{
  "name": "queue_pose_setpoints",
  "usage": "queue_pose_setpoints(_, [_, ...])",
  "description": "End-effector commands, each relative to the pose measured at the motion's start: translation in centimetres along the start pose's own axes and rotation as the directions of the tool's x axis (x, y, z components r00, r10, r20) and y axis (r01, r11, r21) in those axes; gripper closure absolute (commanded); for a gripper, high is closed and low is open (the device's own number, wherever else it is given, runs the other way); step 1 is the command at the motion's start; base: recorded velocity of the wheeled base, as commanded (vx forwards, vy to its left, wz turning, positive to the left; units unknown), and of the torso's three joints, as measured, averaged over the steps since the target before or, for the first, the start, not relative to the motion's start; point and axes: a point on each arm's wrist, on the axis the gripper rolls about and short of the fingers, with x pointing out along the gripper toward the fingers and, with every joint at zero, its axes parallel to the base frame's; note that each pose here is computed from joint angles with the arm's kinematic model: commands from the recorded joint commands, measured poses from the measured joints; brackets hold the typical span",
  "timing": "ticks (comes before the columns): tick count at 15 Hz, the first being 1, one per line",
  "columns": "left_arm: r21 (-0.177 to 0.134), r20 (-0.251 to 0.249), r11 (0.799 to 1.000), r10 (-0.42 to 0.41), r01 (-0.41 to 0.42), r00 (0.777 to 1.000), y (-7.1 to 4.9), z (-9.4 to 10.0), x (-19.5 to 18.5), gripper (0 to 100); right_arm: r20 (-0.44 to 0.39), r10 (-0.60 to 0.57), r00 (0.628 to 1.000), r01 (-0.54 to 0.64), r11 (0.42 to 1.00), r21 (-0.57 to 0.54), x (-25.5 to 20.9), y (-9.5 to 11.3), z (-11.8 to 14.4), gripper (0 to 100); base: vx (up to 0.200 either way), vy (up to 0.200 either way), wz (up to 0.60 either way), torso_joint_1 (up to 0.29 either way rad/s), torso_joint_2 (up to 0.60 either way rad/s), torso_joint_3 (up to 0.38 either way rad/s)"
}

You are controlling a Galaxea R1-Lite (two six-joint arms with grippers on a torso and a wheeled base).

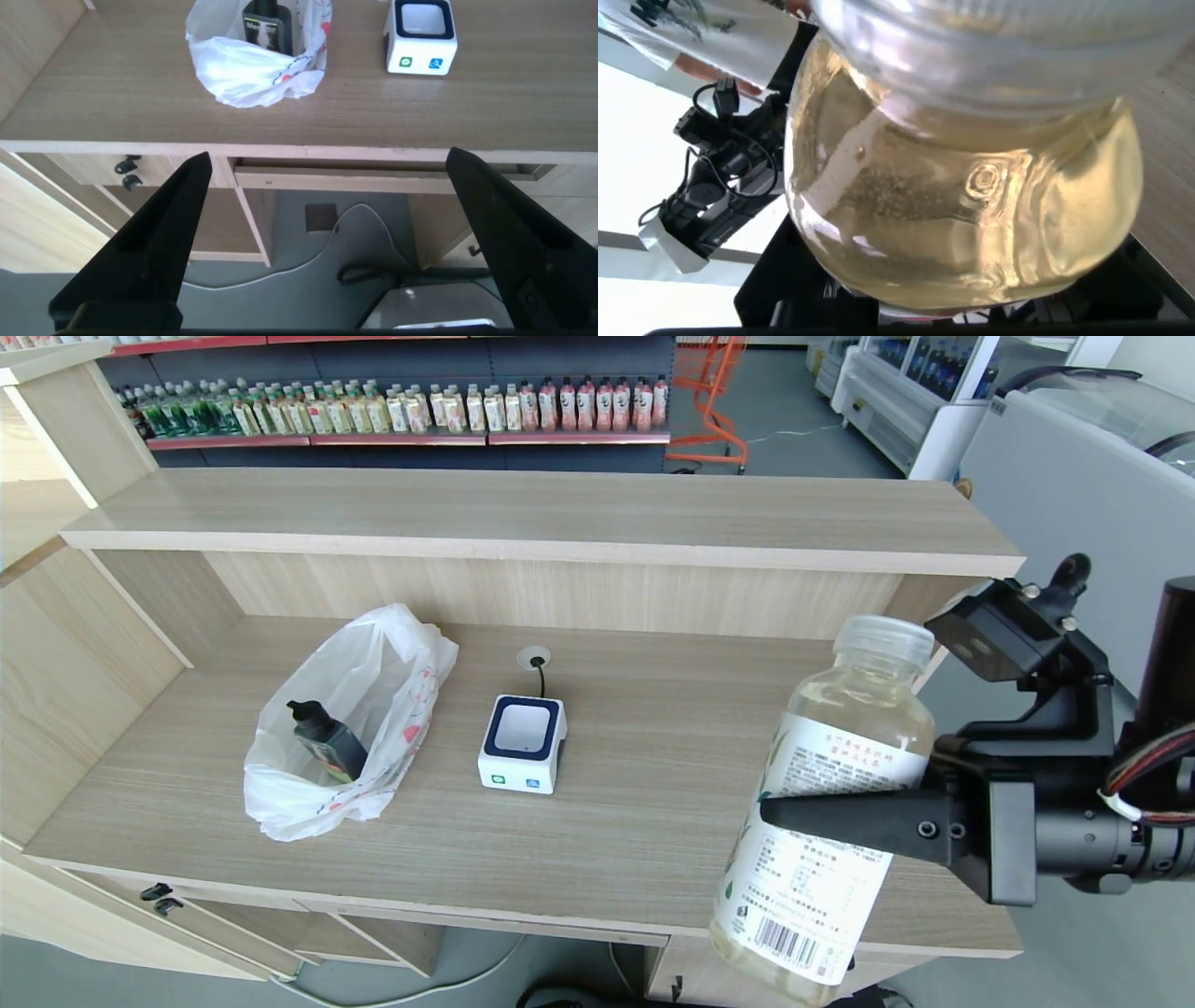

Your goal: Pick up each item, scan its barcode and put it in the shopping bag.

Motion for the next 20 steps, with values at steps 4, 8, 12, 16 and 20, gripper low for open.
queue_pose_setpoints(4, [0.0,-0.002,1.0,0.0,0.0,1.0,0.0,0.0,0.0,0,0.017,-0.031,0.999,0.032,0.997,-0.072,-0.3,-0.3,0.1,100,0.0,0.0,0.0,0.0,0.0,0.0])
queue_pose_setpoints(8, [0.0,-0.002,1.0,0.0,0.0,1.0,0.0,0.0,0.0,0,0.162,-0.375,0.913,0.407,0.807,-0.428,-3.1,-3.3,1.0,100,0.0,0.0,0.0,0.0,0.0,0.0])
queue_pose_setpoints(12, [0.0,-0.003,1.0,0.0,0.0,1.0,0.0,0.0,0.0,0,0.315,-0.605,0.731,0.635,0.435,-0.638,-7.1,-3.7,1.8,100,0.0,0.0,0.0,0.0,0.0,0.0])
queue_pose_setpoints(16, [0.0,-0.002,1.0,0.0,0.0,1.0,0.0,0.0,0.0,0,0.342,-0.613,0.712,0.629,0.339,-0.7,-8.1,-3.1,1.7,100,0.0,0.0,0.0,0.0,0.0,0.0])
queue_pose_setpoints(20, [0.0,-0.002,1.0,0.0,0.0,1.0,0.0,0.0,0.0,0,0.342,-0.611,0.714,0.629,0.345,-0.697,-8.5,-2.6,0.2,100,0.0,0.0,0.0,0.0,0.0,0.0])
